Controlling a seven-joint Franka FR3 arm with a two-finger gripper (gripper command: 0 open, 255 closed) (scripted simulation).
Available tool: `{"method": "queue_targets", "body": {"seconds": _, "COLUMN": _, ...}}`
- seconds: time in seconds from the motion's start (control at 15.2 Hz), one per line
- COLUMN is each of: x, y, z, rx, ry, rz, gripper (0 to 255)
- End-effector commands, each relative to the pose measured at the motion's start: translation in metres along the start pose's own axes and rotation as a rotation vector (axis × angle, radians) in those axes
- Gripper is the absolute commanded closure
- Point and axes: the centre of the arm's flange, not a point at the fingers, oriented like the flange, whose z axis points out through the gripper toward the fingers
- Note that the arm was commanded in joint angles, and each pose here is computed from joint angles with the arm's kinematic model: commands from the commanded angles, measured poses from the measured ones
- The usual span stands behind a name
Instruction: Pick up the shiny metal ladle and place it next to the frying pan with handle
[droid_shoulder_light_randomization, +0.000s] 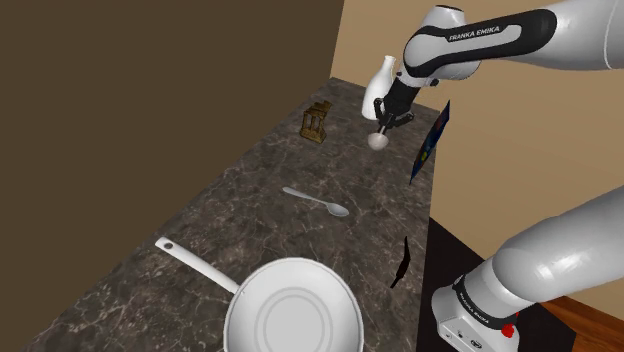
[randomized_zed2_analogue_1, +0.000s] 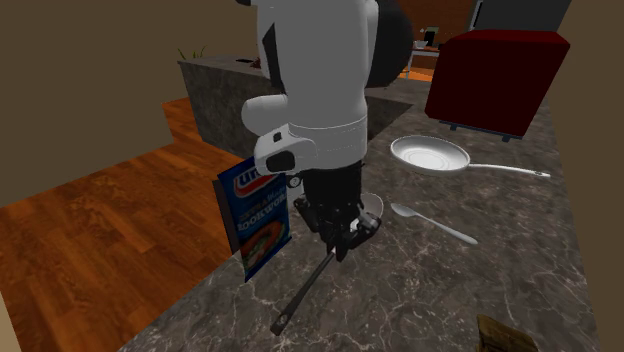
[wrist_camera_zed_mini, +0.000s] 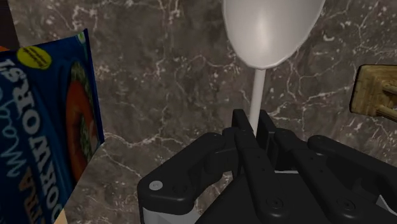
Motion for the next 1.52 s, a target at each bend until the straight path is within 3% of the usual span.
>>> {"method": "queue_targets", "body": {"seconds": 0.0, "x": -0.002, "y": -0.002, "z": -0.011, "rx": 0.000, "ry": 0.000, "rz": 0.000, "gripper": 255}}
{"method": "queue_targets", "body": {"seconds": 0.2, "x": -0.002, "y": -0.004, "z": -0.023, "rx": 0.000, "ry": 0.000, "rz": 0.000, "gripper": 255}}
{"method": "queue_targets", "body": {"seconds": 1.45, "x": -0.253, "y": -0.014, "z": -0.016, "rx": 0.000, "ry": 0.000, "rz": 0.000, "gripper": 255}}
